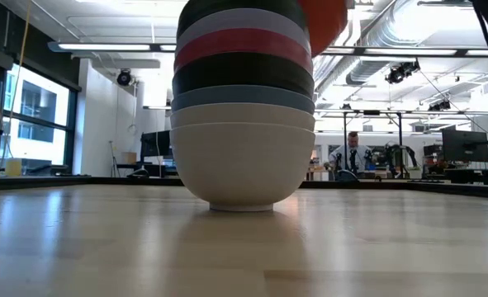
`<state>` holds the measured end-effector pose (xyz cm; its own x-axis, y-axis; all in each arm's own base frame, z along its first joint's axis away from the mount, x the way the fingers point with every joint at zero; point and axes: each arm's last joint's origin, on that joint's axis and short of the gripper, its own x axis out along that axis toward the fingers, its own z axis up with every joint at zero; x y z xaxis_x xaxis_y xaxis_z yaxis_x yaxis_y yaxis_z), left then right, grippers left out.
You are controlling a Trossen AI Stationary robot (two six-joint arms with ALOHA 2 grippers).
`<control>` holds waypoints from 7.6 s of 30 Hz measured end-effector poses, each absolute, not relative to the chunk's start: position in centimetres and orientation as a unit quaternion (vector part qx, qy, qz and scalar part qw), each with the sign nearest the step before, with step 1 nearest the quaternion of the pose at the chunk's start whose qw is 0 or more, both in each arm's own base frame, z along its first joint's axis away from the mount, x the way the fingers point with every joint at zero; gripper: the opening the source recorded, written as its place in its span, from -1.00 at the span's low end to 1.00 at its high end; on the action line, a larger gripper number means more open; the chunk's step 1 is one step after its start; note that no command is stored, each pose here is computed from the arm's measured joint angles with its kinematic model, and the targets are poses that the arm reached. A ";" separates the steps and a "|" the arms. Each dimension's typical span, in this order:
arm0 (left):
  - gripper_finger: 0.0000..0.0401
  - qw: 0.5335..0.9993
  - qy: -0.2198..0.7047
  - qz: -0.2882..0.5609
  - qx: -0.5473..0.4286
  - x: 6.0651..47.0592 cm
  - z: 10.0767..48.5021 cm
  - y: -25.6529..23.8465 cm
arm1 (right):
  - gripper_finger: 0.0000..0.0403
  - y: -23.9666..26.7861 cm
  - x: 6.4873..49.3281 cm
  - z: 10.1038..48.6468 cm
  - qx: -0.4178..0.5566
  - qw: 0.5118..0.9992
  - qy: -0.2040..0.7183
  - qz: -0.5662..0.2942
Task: Nest bowls inside each other
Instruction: Stack the orange bowl on top of the black bowl, then return to Home Position
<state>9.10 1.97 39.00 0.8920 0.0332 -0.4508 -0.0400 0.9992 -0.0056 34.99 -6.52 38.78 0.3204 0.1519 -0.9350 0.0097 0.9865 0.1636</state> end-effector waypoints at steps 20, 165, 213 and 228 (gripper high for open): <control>0.03 0.967 0.255 0.017 -0.013 9.0 38.6 1.9 | -1.00 -5.8 39.2 36.7 0.070 0.812 0.570 0.102; 0.03 0.989 0.018 0.093 0.114 3.7 40.5 0.8 | -0.63 0.2 17.3 56.4 -0.130 0.965 0.144 0.178; 0.03 0.871 -0.137 0.436 0.180 6.0 28.5 3.3 | -0.63 0.1 10.0 53.9 -0.152 0.967 0.181 0.099; 0.03 0.875 -0.155 0.437 0.140 7.8 23.2 3.9 | -0.63 0.1 8.5 52.0 -0.144 0.979 0.127 0.074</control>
